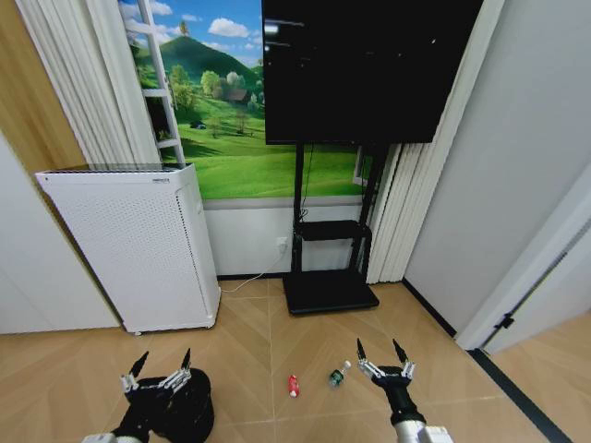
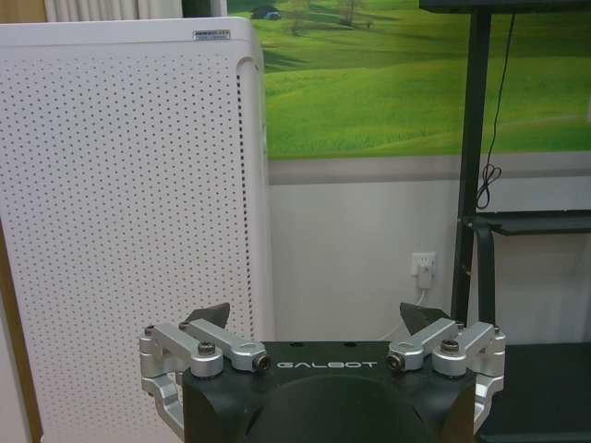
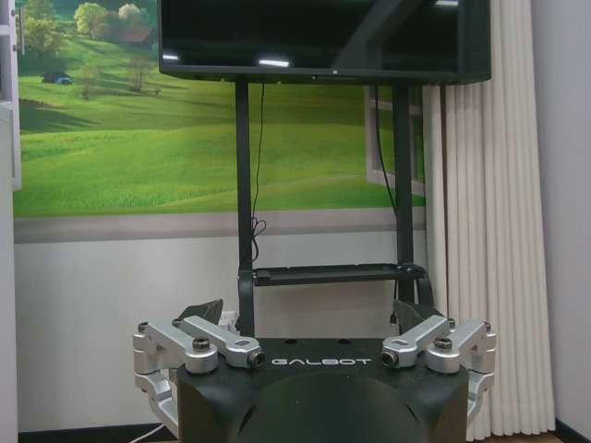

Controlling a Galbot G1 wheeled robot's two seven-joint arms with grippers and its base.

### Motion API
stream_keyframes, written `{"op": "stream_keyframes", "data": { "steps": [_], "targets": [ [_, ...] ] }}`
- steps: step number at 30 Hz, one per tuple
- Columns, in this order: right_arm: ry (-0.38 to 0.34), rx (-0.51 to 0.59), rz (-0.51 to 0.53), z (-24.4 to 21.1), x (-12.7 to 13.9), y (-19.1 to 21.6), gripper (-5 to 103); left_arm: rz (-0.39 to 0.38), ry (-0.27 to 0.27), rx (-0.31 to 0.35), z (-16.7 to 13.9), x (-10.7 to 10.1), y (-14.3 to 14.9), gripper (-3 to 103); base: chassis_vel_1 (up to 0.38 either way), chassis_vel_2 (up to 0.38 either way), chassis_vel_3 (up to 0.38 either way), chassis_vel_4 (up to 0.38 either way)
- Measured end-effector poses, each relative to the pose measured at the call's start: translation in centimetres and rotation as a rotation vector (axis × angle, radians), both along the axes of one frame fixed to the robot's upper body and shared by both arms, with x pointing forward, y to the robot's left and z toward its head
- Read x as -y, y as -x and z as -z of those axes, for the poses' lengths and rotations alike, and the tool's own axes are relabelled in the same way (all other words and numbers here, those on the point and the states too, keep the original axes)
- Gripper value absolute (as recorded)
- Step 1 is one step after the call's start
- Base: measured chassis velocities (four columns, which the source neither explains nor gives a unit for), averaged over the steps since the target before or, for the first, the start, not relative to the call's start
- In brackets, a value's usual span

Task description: Pick up the trash bin and place the garbage on the floor into it.

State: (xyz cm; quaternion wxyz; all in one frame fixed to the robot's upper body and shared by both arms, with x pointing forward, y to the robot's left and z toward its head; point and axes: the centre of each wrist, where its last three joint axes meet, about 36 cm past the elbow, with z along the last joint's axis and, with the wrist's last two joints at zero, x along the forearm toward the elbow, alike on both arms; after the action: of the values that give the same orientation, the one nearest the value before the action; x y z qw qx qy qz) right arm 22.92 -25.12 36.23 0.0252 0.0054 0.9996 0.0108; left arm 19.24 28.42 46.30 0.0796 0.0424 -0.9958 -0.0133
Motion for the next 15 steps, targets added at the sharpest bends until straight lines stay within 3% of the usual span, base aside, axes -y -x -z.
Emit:
{"op": "stream_keyframes", "data": {
  "steps": [12, 15],
  "targets": [
    [0.008, 0.007, 0.031, 0.68, 0.34, -0.08, 100, -0.028, -0.007, 0.000, 0.08, 0.01, 0.14, 100, -0.280, 0.282, 0.288, -0.285],
    [0.021, 0.009, 0.033, 0.92, 0.48, 0.04, 100, -0.033, -0.012, -0.001, 0.13, -0.11, 0.18, 100, -0.165, 0.191, 0.161, -0.126]
  ]
}}
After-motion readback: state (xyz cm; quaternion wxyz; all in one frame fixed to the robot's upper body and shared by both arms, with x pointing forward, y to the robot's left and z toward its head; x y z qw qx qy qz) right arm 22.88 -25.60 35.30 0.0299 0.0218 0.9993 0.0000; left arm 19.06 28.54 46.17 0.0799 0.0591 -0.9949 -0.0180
